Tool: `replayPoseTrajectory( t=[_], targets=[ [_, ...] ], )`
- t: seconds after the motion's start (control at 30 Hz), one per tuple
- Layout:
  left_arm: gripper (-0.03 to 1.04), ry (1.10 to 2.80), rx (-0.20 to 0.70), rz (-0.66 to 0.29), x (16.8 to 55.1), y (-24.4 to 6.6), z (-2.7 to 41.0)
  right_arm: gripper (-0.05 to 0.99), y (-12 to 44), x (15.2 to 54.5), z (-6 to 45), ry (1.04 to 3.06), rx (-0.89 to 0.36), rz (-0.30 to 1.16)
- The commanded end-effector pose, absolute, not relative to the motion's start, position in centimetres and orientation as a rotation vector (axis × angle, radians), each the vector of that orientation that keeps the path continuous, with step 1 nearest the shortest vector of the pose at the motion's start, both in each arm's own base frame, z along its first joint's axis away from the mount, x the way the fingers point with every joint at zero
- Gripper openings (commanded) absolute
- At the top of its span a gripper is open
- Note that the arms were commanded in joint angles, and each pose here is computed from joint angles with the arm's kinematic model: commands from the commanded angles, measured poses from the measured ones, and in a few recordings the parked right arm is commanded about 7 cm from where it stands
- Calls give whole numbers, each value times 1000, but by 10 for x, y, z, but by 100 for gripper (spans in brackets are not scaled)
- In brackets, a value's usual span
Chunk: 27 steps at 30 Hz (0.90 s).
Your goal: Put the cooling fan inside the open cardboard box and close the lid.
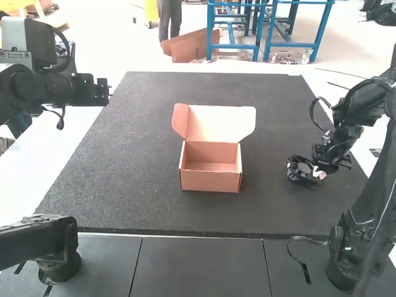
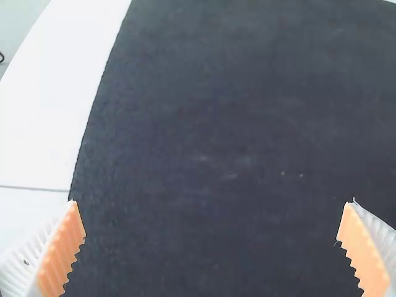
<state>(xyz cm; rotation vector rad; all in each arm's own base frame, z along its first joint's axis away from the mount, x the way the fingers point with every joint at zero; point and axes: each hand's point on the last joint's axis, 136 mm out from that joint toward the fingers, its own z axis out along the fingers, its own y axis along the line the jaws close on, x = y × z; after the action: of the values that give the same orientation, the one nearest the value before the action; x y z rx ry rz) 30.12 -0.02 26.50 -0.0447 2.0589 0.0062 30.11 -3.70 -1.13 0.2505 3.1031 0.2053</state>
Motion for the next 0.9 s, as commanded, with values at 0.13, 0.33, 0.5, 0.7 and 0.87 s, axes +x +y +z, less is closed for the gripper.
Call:
replayPoseTrajectory(
  t=[0.13,0.33,0.5,0.7,0.87],
  targets=[
    [97,2026,-28,10,301,-2,282,-2,-35,291,-20,3136,304,204],
    [97,2032,-26,11,301,-2,279,-1,-36,316,36,2996,291,228],
    [97,2039,-20,7,301,-4,272,-1,-35,323,99,2878,344,210],
    [97,2069,7,-6,300,-11,259,-1,-21,324,164,2698,416,265],
    [97,2087,23,-14,299,-16,247,-1,24,302,204,2687,349,384]
  ],
)
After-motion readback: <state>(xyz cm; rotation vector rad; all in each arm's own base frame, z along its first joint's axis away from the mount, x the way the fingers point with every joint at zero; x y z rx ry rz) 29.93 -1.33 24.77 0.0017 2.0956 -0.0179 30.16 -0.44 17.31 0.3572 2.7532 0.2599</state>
